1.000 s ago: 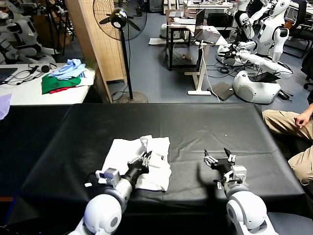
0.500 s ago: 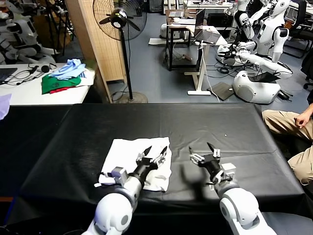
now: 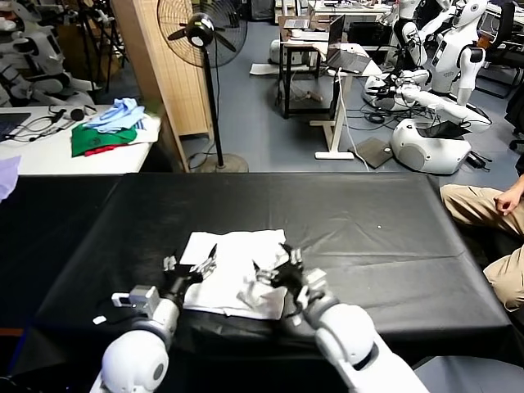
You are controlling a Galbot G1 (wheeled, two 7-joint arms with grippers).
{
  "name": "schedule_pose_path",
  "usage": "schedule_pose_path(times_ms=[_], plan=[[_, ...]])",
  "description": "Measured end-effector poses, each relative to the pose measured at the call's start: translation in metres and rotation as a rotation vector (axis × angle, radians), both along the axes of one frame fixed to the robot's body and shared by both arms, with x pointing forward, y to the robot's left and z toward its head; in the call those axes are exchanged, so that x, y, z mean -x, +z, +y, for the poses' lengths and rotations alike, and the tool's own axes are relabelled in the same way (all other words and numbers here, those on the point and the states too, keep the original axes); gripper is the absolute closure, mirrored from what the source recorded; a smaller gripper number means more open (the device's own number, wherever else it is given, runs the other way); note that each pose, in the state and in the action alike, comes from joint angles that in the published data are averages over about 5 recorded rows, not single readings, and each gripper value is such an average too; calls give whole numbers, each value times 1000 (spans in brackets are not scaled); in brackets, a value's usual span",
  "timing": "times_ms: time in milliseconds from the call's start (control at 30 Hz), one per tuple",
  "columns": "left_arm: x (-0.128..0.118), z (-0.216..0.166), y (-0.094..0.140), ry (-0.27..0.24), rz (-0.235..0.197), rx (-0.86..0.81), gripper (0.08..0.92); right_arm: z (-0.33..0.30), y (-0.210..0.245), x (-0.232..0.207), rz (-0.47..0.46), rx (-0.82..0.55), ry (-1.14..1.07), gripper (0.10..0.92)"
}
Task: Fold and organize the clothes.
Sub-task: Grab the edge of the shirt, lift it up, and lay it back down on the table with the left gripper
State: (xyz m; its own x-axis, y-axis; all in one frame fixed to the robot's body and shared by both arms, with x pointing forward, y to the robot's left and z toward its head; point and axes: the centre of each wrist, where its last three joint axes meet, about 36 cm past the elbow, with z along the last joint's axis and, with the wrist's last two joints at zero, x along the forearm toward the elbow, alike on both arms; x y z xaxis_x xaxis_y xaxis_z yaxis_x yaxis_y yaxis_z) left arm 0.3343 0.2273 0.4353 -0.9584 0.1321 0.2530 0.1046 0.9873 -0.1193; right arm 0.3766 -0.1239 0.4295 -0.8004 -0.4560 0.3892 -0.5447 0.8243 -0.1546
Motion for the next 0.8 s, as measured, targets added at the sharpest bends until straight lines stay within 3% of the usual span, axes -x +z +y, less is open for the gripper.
schedule_pose_path(times_ms=[400, 633, 800], plan=[[-2, 15, -8, 44, 15, -14, 201, -21, 2, 28, -170, 318, -268, 224], [-7, 27, -14, 73, 23, 1, 201, -30, 6, 52, -176, 267, -354, 224], [-15, 34, -20, 88, 46, 93, 201, -36, 5, 71, -168, 154, -371, 224]])
